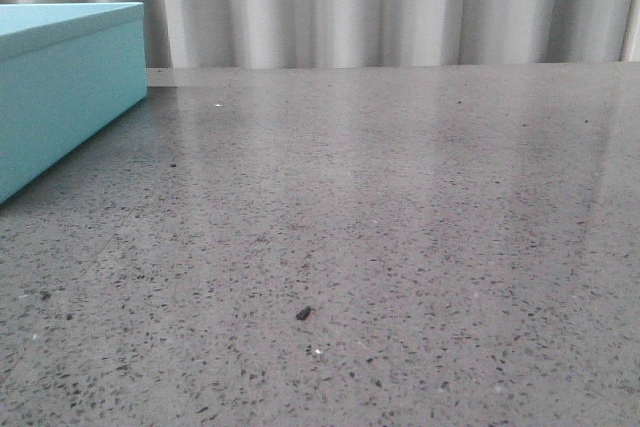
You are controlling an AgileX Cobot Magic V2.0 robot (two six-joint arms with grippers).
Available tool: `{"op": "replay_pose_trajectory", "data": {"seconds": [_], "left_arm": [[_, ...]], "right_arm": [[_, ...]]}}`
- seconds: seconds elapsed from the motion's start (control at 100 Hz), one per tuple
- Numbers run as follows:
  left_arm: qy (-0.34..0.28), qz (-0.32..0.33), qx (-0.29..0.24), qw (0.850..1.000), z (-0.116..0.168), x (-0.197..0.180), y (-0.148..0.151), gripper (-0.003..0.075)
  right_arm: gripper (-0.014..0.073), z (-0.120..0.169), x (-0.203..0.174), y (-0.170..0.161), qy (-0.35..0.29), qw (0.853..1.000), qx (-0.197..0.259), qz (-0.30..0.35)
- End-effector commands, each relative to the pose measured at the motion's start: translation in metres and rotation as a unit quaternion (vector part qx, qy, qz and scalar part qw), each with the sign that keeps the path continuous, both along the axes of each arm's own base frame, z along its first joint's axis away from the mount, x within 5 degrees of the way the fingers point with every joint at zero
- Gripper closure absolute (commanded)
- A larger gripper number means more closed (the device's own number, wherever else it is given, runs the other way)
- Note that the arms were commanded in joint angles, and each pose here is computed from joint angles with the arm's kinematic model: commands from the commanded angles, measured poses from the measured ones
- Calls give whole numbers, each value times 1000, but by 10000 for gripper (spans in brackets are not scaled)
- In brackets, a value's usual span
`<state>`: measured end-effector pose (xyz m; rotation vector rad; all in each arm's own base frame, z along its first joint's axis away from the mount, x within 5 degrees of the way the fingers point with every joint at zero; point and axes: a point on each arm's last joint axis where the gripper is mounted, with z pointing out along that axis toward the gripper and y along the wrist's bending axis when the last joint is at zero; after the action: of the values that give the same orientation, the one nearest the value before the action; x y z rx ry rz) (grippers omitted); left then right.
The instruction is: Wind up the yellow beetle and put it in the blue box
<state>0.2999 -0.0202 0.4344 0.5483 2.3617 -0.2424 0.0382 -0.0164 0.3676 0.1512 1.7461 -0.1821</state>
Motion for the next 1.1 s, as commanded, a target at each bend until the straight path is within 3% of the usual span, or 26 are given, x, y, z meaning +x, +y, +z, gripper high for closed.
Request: {"op": "replay_pose_trajectory", "data": {"seconds": [0.0, 0.15, 0.34, 0.72, 0.94, 1.09], "left_arm": [[-80, 10, -26, 996, 32, -24, -3, 741], [-135, 25, -39, 990, 40, -57, -4, 741], [-184, 53, -46, 980, 24, -95, -2, 741], [-290, 125, -63, 947, -50, -171, 6, 741], [-347, 142, -69, 925, -85, -212, 8, 741], [-398, 155, -73, 901, -105, -235, 10, 741]], "right_arm": [[638, 8, -2, 0, -41, 999, -24, 1], [638, -3, -2, -1, -21, 1000, -22, -1], [638, -12, 2, -1, -8, 1000, -22, 0], [638, -32, 12, 0, 5, 1000, -23, 8], [638, -47, 16, 5, -74, 996, -39, 36], [638, -66, 17, 6, -69, 996, -39, 40]]}}
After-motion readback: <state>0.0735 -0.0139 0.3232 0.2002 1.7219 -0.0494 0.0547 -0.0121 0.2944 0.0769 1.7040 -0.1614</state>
